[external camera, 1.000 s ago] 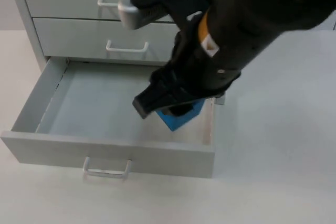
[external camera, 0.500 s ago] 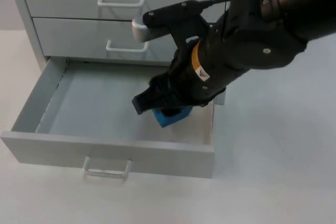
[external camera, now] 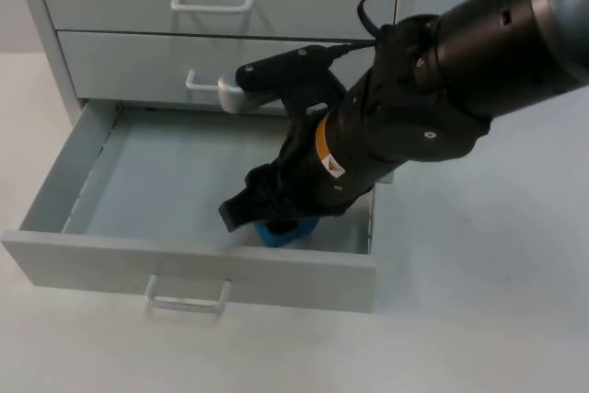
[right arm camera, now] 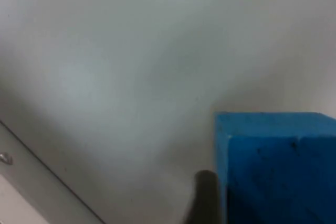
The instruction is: Open the drawer with the left hand, place the block into the drawer with the right hand, then close the drawer with the left hand.
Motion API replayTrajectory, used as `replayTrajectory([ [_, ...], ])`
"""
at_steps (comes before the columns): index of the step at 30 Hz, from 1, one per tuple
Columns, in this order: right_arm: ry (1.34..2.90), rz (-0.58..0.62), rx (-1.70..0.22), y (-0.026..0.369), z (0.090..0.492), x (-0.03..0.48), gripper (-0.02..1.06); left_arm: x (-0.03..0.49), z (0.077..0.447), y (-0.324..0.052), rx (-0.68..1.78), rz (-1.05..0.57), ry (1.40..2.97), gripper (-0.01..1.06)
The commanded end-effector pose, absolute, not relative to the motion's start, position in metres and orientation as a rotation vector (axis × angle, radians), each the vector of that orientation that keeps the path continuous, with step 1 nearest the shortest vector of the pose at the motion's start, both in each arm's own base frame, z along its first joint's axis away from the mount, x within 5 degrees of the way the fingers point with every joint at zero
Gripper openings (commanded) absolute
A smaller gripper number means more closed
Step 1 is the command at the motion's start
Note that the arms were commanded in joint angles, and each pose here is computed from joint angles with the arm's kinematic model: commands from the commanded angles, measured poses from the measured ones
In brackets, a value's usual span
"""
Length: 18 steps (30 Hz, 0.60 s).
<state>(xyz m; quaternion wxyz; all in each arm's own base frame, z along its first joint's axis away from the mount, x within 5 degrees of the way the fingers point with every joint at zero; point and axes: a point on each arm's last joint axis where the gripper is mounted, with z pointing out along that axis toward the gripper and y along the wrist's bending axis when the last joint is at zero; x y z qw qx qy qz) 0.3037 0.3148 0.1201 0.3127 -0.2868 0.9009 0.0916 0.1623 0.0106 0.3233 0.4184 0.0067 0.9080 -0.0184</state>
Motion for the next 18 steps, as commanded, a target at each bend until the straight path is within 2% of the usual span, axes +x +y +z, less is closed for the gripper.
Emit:
replayTrajectory([
  [1,2.361,0.24,-0.757,0.316,0.124,0.306,0.67,0.161,0.324,0.01,-0.004,-0.061,2.269,1.05],
  [2,2.364,0.235,-0.757,0.315,0.124,0.306,0.75,0.161,0.324,0.01,-0.004,-0.061,2.269,1.05],
  [4,2.369,0.225,-0.755,0.315,0.124,0.306,0.78,0.161,0.324,0.01,-0.004,-0.061,2.269,1.05],
  [10,2.364,0.21,-0.728,0.312,0.139,0.305,0.78,0.161,0.324,0.01,-0.004,-0.061,2.269,1.05],
  [18,2.329,0.134,-0.699,0.305,0.208,0.28,0.78,0.161,0.324,0.01,-0.004,-0.061,2.269,1.05],
])
